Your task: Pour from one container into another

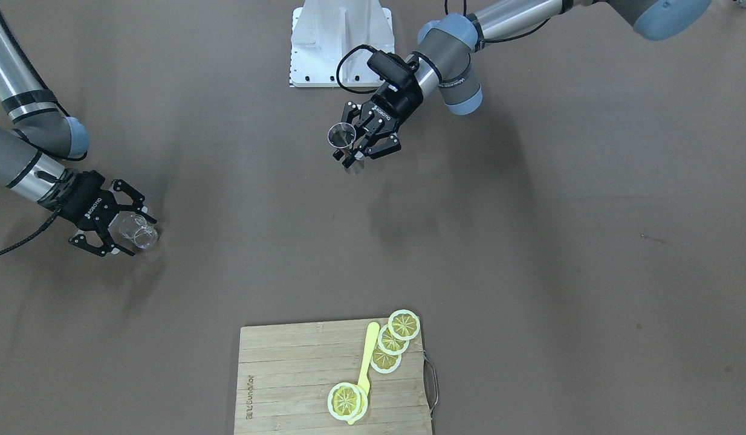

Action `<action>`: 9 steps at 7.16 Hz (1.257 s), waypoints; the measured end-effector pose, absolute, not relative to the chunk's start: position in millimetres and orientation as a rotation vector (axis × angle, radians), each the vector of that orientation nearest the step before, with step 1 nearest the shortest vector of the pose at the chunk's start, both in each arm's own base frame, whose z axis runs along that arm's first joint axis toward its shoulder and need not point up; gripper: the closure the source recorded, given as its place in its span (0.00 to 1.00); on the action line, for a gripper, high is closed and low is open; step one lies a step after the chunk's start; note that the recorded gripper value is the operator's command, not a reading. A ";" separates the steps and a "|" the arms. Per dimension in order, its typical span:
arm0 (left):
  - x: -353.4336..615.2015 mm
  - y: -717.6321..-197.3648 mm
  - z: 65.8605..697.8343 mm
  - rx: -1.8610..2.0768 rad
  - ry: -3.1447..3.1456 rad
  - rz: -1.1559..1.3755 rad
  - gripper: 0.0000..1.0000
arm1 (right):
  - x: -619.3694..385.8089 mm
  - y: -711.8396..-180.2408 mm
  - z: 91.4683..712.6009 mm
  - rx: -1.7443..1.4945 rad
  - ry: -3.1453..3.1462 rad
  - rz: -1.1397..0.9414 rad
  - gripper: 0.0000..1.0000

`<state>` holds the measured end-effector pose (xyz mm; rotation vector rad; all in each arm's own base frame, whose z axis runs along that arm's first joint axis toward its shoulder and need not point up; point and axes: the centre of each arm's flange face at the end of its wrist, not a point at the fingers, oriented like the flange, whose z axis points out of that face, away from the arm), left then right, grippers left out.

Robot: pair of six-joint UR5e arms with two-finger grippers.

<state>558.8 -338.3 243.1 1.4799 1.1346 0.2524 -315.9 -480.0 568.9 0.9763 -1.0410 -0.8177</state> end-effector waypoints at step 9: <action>573.7 -339.6 222.7 1.471 1.266 0.357 1.00 | -319.2 -479.1 567.2 0.979 -1.042 -0.821 0.27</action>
